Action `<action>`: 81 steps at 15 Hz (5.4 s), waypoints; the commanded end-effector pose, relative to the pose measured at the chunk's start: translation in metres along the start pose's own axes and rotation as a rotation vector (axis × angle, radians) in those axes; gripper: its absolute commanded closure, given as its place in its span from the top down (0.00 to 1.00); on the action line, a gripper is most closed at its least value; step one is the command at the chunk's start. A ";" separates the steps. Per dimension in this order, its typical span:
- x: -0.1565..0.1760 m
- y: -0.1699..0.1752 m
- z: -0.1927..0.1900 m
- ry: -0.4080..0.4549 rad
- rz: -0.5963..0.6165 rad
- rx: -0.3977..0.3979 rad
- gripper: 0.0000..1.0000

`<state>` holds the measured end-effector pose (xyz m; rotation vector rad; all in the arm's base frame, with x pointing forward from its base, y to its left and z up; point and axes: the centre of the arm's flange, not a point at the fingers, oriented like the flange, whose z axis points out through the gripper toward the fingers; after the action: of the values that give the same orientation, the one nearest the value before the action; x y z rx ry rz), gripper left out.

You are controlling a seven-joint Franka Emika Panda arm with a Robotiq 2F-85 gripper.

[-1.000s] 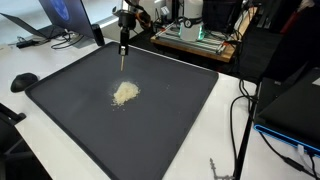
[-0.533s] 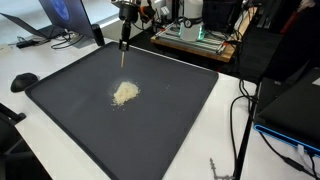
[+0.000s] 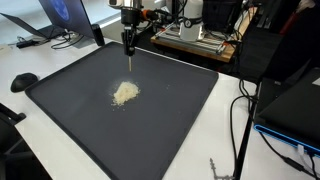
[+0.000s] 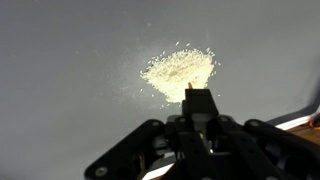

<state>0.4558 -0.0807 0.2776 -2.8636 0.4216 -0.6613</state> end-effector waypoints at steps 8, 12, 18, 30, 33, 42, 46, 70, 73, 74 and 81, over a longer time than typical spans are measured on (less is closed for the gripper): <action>0.051 -0.028 -0.028 -0.133 -0.414 -0.159 0.04; 0.075 -0.044 -0.032 -0.172 -0.525 -0.204 0.04; 0.091 -0.096 -0.006 -0.317 -0.621 -0.237 0.04; 0.078 -0.083 0.091 -0.345 -0.425 -0.349 0.04; 0.076 -0.077 0.100 -0.309 -0.383 -0.360 0.04; 0.078 -0.069 0.117 -0.288 -0.323 -0.398 0.04; 0.078 -0.073 0.119 -0.291 -0.324 -0.387 0.04; 0.079 -0.072 0.100 -0.306 -0.295 -0.432 0.04; 0.081 -0.080 0.086 -0.286 -0.304 -0.453 0.04; 0.082 -0.085 0.083 -0.277 -0.311 -0.464 0.04; 0.071 -0.154 0.072 -0.233 -0.443 -0.628 0.04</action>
<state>0.5876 0.0196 0.2687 -3.5344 -0.0269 -0.2564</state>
